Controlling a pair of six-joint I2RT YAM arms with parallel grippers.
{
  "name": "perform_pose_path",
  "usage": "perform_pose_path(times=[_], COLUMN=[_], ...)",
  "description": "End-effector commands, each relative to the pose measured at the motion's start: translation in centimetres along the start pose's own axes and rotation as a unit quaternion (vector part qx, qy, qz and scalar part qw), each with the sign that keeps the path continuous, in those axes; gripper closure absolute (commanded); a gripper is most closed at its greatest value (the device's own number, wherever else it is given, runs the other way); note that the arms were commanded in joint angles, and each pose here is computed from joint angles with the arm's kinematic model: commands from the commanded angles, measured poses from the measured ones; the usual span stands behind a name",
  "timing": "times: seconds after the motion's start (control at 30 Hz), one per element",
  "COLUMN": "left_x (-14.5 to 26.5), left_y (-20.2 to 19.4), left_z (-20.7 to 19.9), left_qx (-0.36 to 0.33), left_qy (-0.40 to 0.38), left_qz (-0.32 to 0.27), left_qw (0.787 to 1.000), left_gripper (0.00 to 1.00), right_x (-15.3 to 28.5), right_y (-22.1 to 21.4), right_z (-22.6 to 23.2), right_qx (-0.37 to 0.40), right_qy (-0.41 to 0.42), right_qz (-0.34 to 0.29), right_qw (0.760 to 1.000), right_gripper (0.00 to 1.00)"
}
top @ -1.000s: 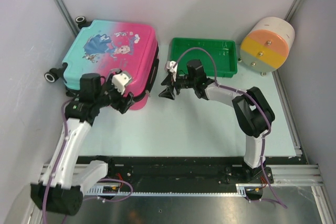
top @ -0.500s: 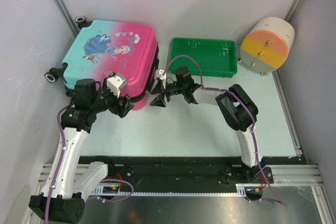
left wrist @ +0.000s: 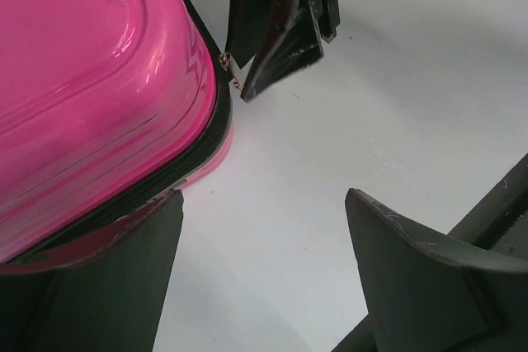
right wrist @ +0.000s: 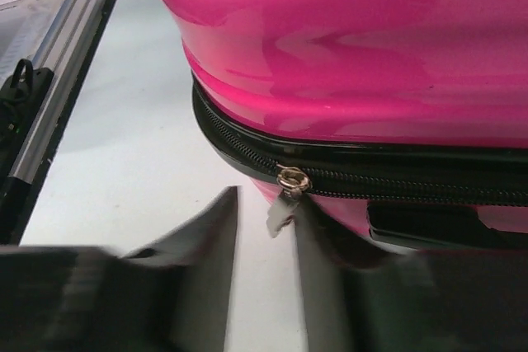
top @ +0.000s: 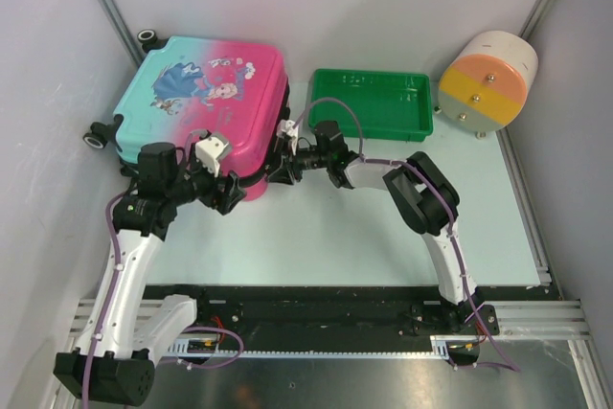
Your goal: Open, take out, and arrange the luggage
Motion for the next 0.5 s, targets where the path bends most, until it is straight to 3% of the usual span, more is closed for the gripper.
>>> perform_pose_path(times=[0.0,0.07,0.1,0.37,0.47], left_x=[-0.2,-0.1,-0.2,-0.1,0.5], left_y=[0.4,0.6,0.6,1.8,1.6], left_z=[0.3,0.7,1.0,2.3,3.1], left_qx=[0.034,0.043,0.049,0.076,0.086], left_qy=[0.003,0.016,0.018,0.034,0.058], left_qz=[-0.002,0.0,0.002,-0.005,-0.007], left_qw=[0.999,0.999,0.999,0.996,0.995], left_gripper=[0.16,0.16,0.16,0.16,0.16], right_x=[-1.1,-1.0,-0.8,1.3,3.2], right_y=[2.3,2.5,2.6,3.0,2.7], right_z=[0.4,0.4,0.5,0.0,-0.7], right_qx=[0.009,0.007,0.002,-0.03,-0.001], right_qy=[0.007,-0.008,-0.016,-0.131,-0.187], right_qz=[-0.031,-0.031,-0.026,0.009,0.039], right_qw=[0.999,0.999,1.0,0.991,0.981], right_gripper=[0.76,0.88,1.0,1.0,1.0])
Point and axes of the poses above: each gripper's point midway between its finger pads, its own x axis back along the fingers, its own z axis along the line the jaws close on, y = z × x, the point moved 9 cm from there along x, back along the fingers, and after that the axes turned 4 degrees about x, right-handed, at the moved point
